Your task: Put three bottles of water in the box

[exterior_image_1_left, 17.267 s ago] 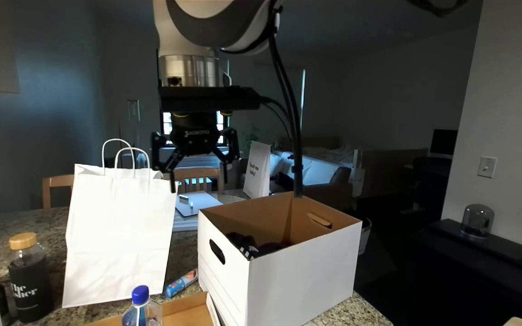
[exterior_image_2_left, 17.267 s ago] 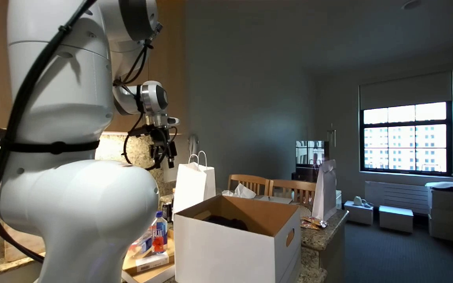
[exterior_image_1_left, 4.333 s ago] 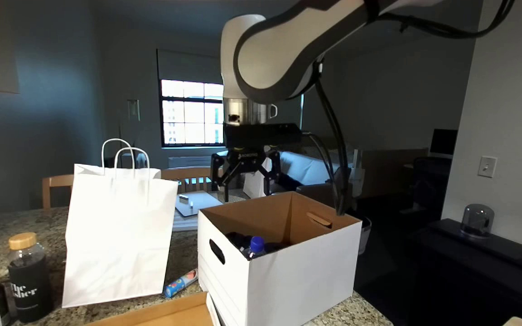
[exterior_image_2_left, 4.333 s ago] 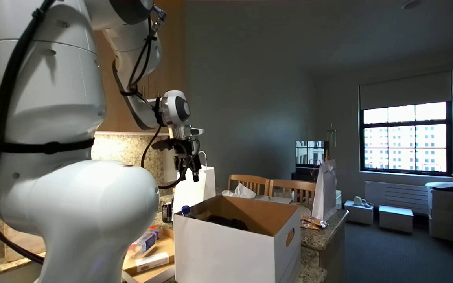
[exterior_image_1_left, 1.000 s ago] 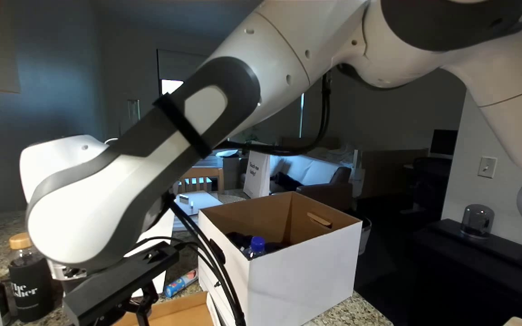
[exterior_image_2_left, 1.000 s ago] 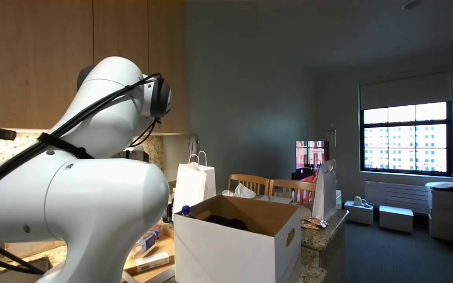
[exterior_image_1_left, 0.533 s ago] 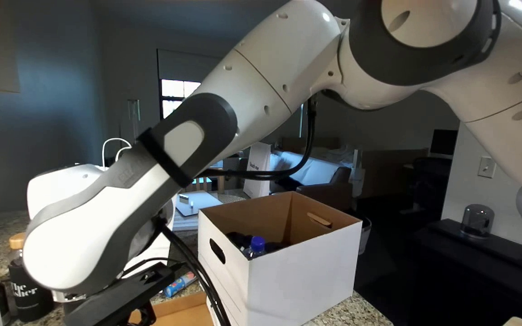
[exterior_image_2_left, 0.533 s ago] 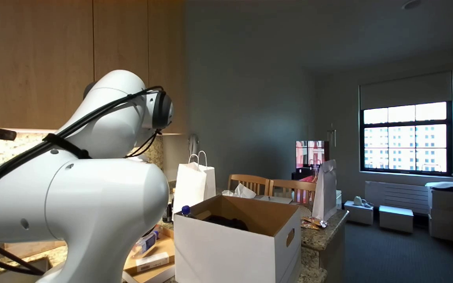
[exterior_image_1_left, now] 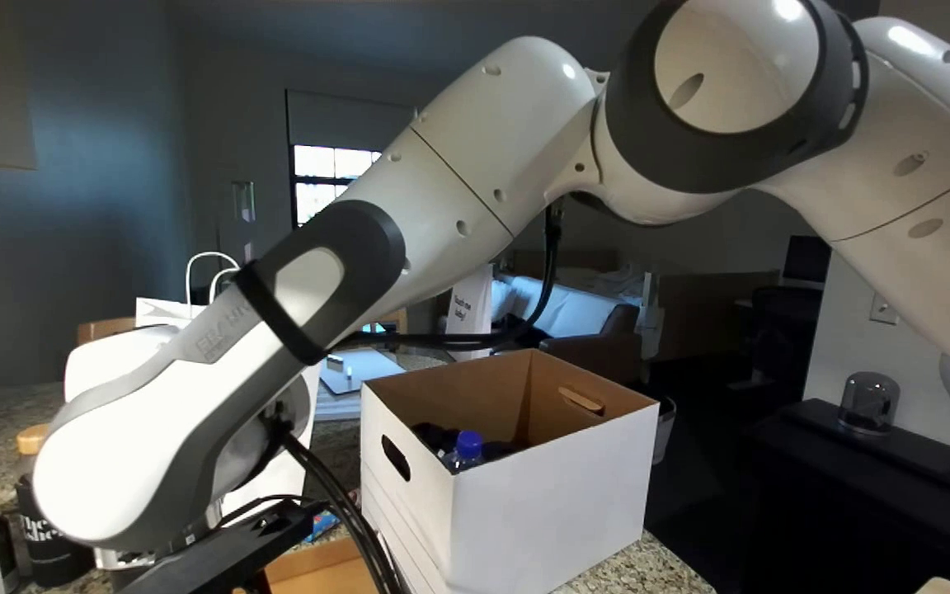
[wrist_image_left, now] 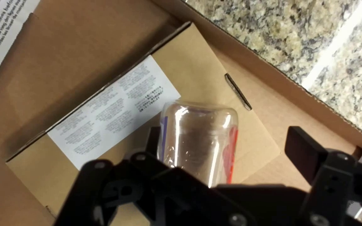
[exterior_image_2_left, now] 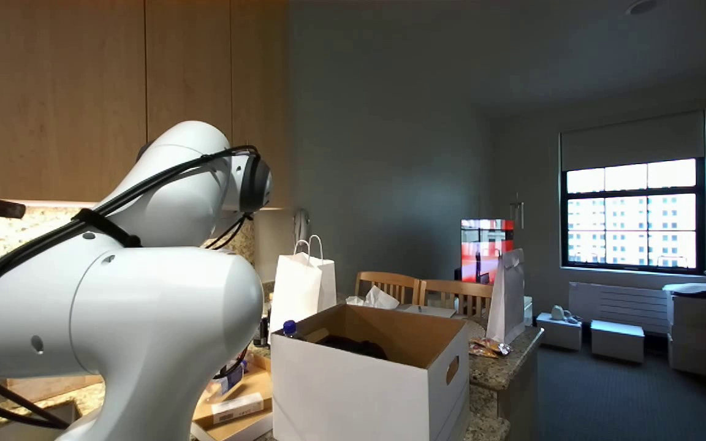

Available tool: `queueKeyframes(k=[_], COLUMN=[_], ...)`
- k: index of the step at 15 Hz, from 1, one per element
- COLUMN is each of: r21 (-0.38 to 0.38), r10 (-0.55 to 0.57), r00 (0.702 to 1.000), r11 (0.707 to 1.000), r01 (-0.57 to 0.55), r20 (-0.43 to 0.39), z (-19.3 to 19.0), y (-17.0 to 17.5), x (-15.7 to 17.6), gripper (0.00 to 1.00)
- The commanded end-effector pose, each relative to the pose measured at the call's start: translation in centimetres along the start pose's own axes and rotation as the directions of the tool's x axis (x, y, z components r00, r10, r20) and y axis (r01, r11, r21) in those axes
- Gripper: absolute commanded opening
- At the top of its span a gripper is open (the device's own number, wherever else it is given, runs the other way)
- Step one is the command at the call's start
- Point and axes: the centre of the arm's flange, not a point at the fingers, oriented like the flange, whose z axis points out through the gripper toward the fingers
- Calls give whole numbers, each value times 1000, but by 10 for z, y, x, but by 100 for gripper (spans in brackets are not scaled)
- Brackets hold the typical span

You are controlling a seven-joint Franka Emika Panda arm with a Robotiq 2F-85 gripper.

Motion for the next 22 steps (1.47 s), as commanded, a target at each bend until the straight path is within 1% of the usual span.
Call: queueKeyframes(k=[1, 5, 6, 7, 11, 12, 14, 16, 20, 22], r21=[30, 29, 28, 27, 29, 31, 29, 24, 1, -10], r10=[-30, -33, -33, -31, -25, -23, -19, -11, 10, 23], r00=[999, 998, 998, 998, 998, 998, 998, 998, 999, 1000], r11=[999, 999, 999, 999, 999, 999, 999, 1000, 1000, 1000], r01=[29, 31, 31, 30, 23, 21, 17, 10, -10, -23], r20=[39, 60, 61, 62, 63, 62, 61, 57, 31, 12], z=[15, 31, 33, 35, 37, 36, 36, 33, 12, -5], y=[5, 7, 7, 7, 7, 7, 7, 8, 11, 10], x=[3, 5, 5, 5, 9, 10, 11, 12, 7, 0], gripper=[100, 100, 75, 74, 47, 42, 41, 37, 37, 37])
